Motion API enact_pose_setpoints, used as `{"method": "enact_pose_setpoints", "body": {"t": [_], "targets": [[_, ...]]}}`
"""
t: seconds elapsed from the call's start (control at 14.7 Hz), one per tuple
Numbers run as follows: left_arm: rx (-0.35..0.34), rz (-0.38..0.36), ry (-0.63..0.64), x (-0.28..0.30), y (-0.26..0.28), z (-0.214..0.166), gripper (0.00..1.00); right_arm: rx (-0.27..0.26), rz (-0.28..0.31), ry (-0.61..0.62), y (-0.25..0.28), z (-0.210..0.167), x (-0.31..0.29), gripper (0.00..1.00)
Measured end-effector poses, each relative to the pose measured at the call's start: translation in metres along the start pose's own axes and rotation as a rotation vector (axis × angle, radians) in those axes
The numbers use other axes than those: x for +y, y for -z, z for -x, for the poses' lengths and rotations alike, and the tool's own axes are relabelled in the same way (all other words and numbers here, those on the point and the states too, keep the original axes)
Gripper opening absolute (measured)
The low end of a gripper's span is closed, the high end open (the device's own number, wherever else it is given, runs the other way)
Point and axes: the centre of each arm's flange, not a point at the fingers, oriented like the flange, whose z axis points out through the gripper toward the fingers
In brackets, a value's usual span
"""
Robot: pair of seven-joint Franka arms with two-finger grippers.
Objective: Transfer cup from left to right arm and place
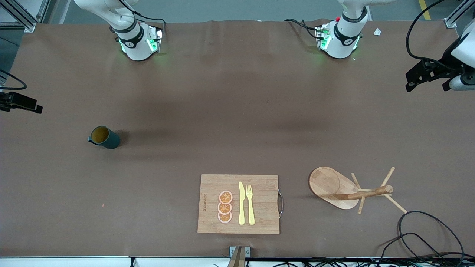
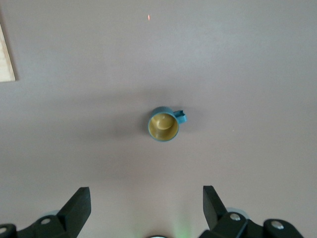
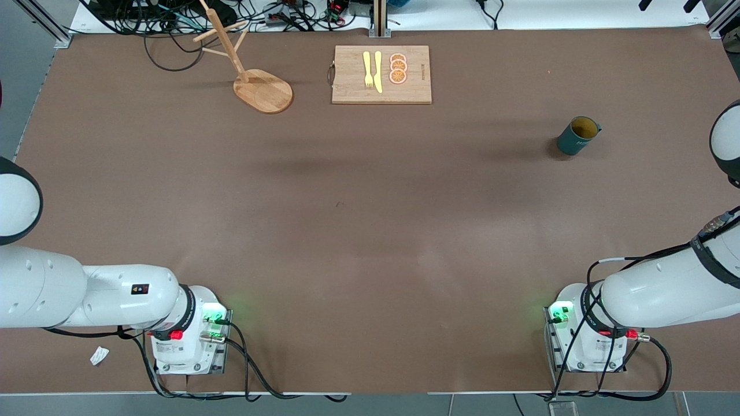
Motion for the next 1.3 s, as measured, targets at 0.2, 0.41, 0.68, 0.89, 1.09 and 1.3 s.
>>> {"method": "enact_pose_setpoints", "body": {"t": [0.2, 0.41, 0.68, 0.89, 1.09, 1.3], "targets": [[0.009, 0.001, 0.005, -0.003, 0.004, -0.001, 1.0, -0.01, -0.003, -0.004, -0.003, -0.001, 0.001, 1.0], [0.004, 0.001, 0.005, -0.003, 0.002, -0.002, 1.0, -0.028, -0.006, -0.046, -0.007, -0.001, 0.005, 1.0], [-0.001, 0.001, 0.004, -0.002, 0.0, -0.003, 1.0, -0.037, 0.004, -0.038, -0.009, 0.002, -0.015, 1.0], [0.0, 0.001, 0.004, -0.002, 0.001, -0.003, 1.0, -0.028, 0.002, -0.037, 0.001, 0.016, -0.015, 1.0], [-0.006, 0.0, 0.004, -0.002, 0.0, -0.002, 1.0, -0.017, -0.002, -0.039, 0.013, 0.031, -0.012, 1.0], [-0.018, 0.0, 0.004, -0.003, -0.001, -0.001, 1.0, 0.004, -0.007, -0.027, 0.029, 0.055, -0.017, 1.0]]}}
